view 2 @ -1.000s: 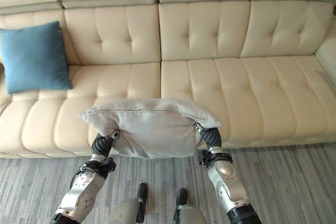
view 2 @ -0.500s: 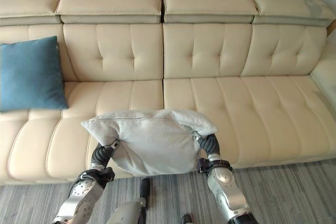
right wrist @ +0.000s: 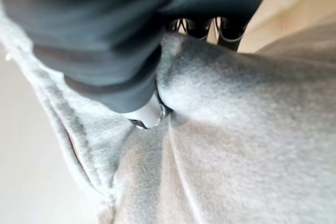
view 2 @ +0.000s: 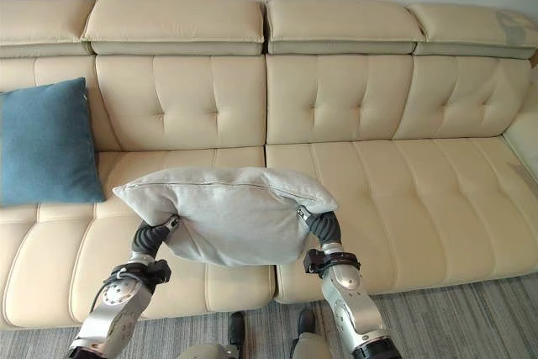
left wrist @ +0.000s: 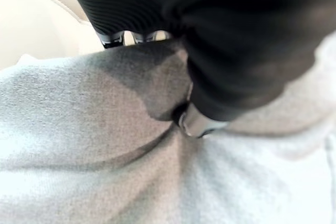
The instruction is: Pick up all the scattered cushions and arrange them neatly on the sofa.
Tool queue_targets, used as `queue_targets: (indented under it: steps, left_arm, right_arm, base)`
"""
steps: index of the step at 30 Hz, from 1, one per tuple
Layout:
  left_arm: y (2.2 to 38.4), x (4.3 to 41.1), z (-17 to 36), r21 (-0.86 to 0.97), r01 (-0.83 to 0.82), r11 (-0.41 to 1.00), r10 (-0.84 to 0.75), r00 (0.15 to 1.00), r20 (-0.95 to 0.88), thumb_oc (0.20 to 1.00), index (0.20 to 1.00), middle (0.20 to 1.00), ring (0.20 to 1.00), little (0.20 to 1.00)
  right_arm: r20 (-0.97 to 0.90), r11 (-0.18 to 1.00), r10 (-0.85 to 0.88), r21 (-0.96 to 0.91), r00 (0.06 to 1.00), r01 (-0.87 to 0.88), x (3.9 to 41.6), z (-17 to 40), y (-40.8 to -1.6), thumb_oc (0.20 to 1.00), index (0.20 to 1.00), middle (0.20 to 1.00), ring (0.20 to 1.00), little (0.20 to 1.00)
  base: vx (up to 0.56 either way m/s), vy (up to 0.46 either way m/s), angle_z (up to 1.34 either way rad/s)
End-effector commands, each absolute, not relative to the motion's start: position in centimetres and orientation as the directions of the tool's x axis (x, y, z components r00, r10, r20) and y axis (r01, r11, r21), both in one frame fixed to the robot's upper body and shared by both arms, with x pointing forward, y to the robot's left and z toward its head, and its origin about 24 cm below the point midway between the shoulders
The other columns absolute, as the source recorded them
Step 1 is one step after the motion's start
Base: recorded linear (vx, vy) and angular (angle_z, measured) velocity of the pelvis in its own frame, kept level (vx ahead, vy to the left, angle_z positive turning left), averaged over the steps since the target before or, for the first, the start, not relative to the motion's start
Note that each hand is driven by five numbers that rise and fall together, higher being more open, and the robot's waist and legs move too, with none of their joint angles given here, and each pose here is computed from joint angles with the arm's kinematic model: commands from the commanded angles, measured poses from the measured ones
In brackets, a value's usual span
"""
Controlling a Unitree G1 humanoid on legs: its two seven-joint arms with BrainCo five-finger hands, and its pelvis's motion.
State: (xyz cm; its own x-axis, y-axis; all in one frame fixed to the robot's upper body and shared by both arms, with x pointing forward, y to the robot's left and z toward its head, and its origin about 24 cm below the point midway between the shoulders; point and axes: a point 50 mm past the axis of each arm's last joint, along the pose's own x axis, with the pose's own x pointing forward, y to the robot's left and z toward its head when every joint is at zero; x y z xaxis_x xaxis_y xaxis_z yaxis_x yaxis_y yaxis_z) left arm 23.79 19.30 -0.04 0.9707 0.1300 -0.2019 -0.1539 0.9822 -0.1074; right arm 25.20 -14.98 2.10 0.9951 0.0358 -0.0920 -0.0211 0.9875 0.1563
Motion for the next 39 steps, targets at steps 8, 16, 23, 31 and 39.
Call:
queue_targets:
  steps: [8, 16, 23, 31, 39]
  left_arm:
    - [15.6, 28.4, 5.8, -0.139, -0.049, 0.989, 0.063, 0.993, 0.1, 0.2, 0.2, 0.2, 0.2, 0.2]
    - [14.6, 34.7, 12.4, -0.045, -0.081, 0.996, 0.091, 0.957, 0.275, 0.2, 0.2, 0.2, 0.2, 0.2]
    - [16.3, 38.9, 19.7, 0.078, -0.175, 0.981, 0.129, 0.905, 0.406, 0.2, 0.2, 0.2, 0.2, 0.2]
    - [18.3, 41.6, 21.6, 0.182, -0.277, 0.943, 0.211, 0.925, 0.315, 1.0, 1.0, 1.0, 1.0, 1.0]
    - [22.5, 41.6, 25.5, -0.301, -0.336, 0.892, 0.411, 0.882, 0.233, 1.0, 1.0, 1.0, 1.0, 1.0]
  right_arm:
    - [0.202, 0.984, 0.107, 0.12, 0.973, -0.133, 29.2, 8.8, -12.9, 0.2, 0.2, 0.2, 0.2, 0.2]
    - [0.315, 0.99, 0.106, 0.054, 0.943, -0.129, 34.5, 14.3, -10.4, 0.2, 0.2, 0.2, 0.2, 0.2]
    - [0.381, 0.998, 0.055, -0.018, 0.923, -0.053, 38.5, 20.1, -10.3, 0.2, 0.2, 0.2, 0.2, 0.2]
    - [0.272, 0.959, -0.074, -0.245, 0.959, 0.144, 41.9, 21.5, -12.5, 1.0, 1.0, 1.0, 1.0, 1.0]
    - [0.277, 0.935, -0.337, -0.013, 0.9, 0.354, 42.3, 25.8, -17.0, 1.0, 1.0, 1.0, 1.0, 1.0]
  base:
    - [0.12, -0.07, 0.03]
    - [-0.06, -0.032, 0.07]
    - [-0.09, -0.025, 0.07]
    - [-0.01, -0.006, 0.03]
    - [0.01, -0.006, 0.0]
